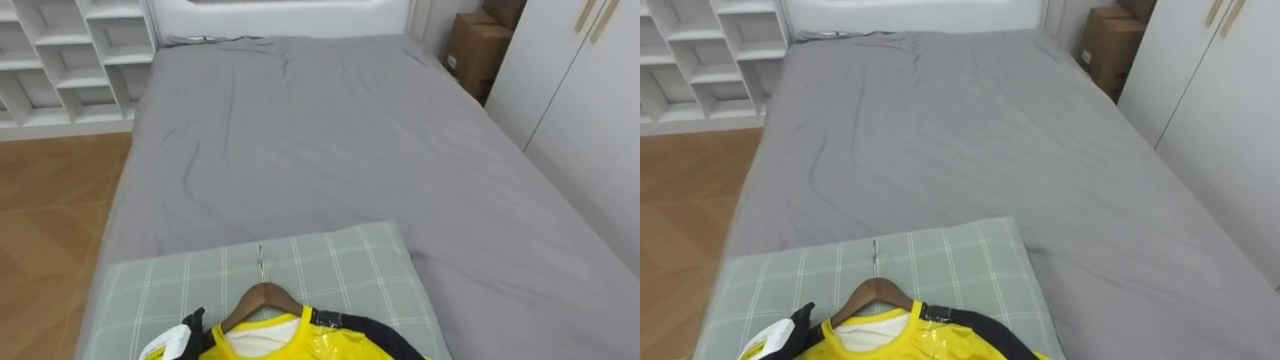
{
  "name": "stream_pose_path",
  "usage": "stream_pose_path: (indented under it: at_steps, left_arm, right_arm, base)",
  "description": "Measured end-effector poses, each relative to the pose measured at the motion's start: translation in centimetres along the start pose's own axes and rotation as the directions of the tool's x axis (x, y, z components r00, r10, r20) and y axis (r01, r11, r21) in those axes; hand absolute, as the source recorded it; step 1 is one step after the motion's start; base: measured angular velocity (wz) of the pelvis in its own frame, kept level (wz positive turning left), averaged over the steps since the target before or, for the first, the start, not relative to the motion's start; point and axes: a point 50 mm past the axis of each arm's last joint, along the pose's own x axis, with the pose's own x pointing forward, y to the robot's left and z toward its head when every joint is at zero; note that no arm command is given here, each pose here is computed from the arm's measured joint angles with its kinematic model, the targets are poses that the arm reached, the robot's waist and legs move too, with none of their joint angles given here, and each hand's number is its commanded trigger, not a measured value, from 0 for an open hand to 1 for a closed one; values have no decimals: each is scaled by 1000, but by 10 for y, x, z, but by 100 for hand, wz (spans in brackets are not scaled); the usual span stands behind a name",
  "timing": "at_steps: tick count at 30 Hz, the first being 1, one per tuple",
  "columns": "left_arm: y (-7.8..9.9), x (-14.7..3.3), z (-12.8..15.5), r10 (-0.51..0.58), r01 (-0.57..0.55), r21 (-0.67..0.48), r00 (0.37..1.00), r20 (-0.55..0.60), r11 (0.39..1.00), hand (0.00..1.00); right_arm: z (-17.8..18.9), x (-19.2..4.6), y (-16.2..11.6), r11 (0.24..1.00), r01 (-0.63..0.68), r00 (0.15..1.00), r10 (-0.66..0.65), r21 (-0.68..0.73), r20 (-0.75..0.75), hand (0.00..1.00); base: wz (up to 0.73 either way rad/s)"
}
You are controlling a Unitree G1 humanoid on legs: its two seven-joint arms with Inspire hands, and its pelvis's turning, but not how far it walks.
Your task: Hang clothes
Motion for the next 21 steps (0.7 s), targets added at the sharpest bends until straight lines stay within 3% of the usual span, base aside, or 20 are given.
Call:
stream_pose_path:
  at_steps: [10, 21]
  left_arm:
    - [-6, -2, -11, -35, 35, 9, 998, -55, 999, 0]
    - [-2, 1, -7, -24, 25, 6, 999, -45, 1000, 0]
  right_arm:
    - [-5, -1, 0, 1000, 10, 1000, -10, -1, -10, 0]
    - [-8, -1, 6, 1000, -15, 1000, 14, -16, -21, 0]
  base:
    - [0]
    - [0]
